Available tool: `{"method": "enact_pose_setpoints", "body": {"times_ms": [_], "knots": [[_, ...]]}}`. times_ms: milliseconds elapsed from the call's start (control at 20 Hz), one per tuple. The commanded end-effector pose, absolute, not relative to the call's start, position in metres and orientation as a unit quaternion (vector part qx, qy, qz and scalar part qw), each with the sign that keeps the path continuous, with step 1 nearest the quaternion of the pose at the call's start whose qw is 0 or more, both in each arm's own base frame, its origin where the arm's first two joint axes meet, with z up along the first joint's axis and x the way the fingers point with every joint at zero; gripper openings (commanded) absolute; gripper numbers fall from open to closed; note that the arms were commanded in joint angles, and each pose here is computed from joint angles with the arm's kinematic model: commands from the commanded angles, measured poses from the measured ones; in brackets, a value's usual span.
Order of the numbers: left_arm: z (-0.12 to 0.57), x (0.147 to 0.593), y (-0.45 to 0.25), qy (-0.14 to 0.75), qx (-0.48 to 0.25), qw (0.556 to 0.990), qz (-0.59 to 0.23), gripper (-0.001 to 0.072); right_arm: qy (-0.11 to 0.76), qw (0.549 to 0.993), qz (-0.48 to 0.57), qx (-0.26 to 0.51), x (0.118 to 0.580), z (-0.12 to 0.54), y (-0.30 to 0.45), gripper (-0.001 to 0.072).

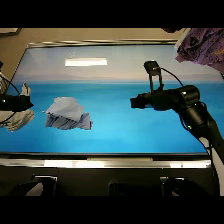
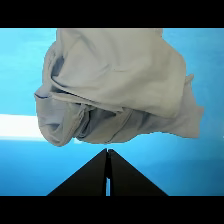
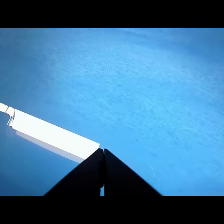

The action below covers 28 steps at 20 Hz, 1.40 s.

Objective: Fold the clothes and pants, and hang the long-sleeved shirts on hangers.

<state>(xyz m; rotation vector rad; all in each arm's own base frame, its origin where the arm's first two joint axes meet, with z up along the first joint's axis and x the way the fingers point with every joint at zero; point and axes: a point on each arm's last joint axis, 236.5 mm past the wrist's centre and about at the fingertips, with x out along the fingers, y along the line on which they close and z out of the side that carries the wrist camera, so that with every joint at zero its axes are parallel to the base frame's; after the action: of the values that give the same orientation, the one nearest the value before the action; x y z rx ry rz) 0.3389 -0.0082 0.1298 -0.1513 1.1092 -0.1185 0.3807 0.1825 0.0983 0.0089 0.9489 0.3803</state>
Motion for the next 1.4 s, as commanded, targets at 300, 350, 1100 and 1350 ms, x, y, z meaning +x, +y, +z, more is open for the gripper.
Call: {"method": "enact_pose_setpoints", "body": {"times_ms": [300,350,1100,1350], "knots": [[0.13,0.339,-0.008,0.526,-0.072,0.846,-0.056,0.0021,0.454,0.872,0.182,0.004,0.381,0.098,0.183,0.0038],[0.129,0.339,-0.008,0.526,-0.072,0.845,-0.056,0.0021,0.454,0.872,0.182,0.004,0.381,0.098,0.183,0.0038],[0.095,0.391,-0.014,0.517,-0.15,0.843,-0.014,0.072,0.455,0.872,0.182,0.004,0.38,0.098,0.183,0.0038],[-0.017,0.416,-0.048,0.612,-0.142,0.777,-0.027,0.0719,0.455,0.872,0.182,0.004,0.38,0.098,0.183,0.0038]]}}
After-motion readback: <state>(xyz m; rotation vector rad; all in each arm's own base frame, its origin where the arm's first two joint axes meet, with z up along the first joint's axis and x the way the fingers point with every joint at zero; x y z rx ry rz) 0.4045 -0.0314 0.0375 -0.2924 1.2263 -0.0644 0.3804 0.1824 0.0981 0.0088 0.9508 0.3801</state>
